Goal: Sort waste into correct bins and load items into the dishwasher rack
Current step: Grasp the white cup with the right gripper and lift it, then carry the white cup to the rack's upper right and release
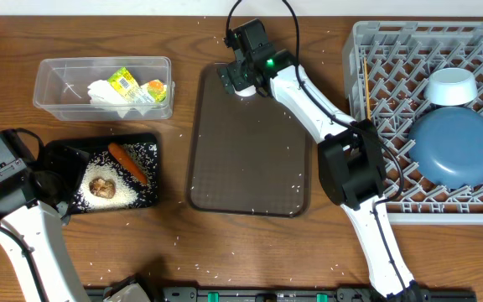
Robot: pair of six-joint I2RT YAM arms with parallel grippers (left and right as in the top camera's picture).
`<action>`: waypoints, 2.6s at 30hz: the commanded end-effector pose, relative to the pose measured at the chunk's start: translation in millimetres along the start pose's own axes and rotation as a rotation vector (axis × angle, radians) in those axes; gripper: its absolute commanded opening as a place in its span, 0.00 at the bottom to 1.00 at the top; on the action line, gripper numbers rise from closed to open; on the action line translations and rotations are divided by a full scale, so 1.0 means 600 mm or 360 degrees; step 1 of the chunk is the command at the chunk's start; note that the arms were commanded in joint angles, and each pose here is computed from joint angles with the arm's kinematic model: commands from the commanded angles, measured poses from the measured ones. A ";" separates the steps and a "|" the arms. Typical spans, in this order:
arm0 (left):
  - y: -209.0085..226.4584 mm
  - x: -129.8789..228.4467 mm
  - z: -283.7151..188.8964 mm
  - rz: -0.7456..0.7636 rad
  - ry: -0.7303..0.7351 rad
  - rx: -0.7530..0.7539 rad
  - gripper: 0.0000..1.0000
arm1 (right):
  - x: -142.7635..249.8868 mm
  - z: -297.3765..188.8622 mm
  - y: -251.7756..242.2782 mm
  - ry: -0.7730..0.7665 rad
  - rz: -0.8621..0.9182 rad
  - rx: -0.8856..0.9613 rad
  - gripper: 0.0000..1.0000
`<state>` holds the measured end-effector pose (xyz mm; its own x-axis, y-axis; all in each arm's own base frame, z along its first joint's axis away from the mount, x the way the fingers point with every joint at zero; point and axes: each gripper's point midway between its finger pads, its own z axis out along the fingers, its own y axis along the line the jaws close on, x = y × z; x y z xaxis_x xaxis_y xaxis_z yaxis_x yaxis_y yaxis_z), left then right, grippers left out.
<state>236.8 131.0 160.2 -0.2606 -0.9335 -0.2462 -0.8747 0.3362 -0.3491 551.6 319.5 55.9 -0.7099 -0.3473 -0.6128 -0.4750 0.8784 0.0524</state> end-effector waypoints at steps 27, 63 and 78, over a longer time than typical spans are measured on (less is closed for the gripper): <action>0.007 -0.001 0.000 -0.0015 -0.0010 -0.0021 0.98 | -0.137 -0.206 -0.118 -0.0348 0.0276 0.0191 0.48; 0.007 -0.001 0.000 -0.0015 -0.0010 -0.0021 0.98 | 0.334 -0.632 -0.826 -0.0036 0.1582 0.1083 0.65; 0.007 -0.001 0.000 -0.0015 -0.0010 -0.0021 0.98 | 0.312 -0.580 -0.809 0.0006 0.1523 0.1016 0.79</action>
<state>236.8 131.0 160.2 -0.2606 -0.9335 -0.2462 -0.8747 0.3362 -0.3491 461.3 -296.0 196.7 -0.6243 0.5566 -0.5481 0.6241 0.7774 0.0786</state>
